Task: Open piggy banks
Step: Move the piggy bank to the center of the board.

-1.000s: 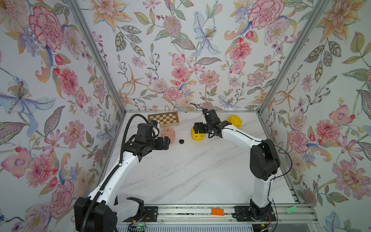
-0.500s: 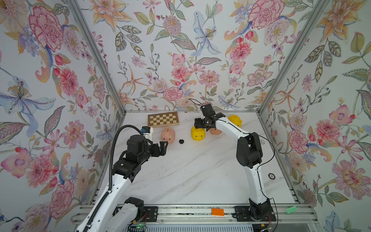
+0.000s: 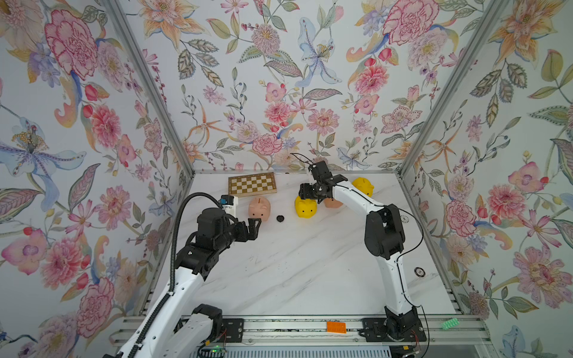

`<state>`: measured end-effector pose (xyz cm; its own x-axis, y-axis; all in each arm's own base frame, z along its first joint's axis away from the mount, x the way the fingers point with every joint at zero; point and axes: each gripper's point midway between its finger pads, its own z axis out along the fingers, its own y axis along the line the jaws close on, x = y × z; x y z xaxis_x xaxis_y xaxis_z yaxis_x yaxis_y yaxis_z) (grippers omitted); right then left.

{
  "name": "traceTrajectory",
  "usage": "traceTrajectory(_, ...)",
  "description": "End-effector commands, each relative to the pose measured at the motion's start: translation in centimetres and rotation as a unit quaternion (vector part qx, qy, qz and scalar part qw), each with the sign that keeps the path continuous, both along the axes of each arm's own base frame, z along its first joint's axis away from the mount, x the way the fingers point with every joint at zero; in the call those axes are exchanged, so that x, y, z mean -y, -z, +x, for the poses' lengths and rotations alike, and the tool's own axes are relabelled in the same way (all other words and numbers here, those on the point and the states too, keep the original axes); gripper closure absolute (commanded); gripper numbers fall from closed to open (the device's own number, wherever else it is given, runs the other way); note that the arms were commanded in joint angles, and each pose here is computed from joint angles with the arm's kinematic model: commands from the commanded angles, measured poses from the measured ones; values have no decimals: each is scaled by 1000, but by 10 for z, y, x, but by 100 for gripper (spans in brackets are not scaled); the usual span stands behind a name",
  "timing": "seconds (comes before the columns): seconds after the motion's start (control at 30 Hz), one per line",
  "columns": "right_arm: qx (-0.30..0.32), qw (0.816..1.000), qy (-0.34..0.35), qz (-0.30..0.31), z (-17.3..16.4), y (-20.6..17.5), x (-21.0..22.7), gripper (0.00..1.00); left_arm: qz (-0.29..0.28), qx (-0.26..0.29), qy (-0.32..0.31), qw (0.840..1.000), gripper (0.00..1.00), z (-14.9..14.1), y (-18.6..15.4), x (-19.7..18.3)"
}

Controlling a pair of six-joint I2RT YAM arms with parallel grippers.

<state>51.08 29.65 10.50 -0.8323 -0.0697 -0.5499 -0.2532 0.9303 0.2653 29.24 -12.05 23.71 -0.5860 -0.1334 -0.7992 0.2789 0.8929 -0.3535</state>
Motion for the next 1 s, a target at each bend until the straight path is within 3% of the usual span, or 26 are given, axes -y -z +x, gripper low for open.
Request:
traceTrajectory(0.0, -46, 999, 21, -14, -34, 14, 4, 32, -16, -1, 9, 1000, 1, 0, 1, 5)
traceTrajectory(0.3, -35, 993, 106, 24, -89, 11, 12, 32, -33, -3, 26, 999, 1, -1, 2, 12)
traceTrajectory(0.63, -12, 970, 227, 83, -170, 13, 10, 31, -78, -8, 53, 996, 1, -8, 4, 27)
traceTrajectory(0.97, 35, 968, 227, 104, -182, -21, -1, 22, -76, -37, 85, 993, 1, -21, 20, 46)
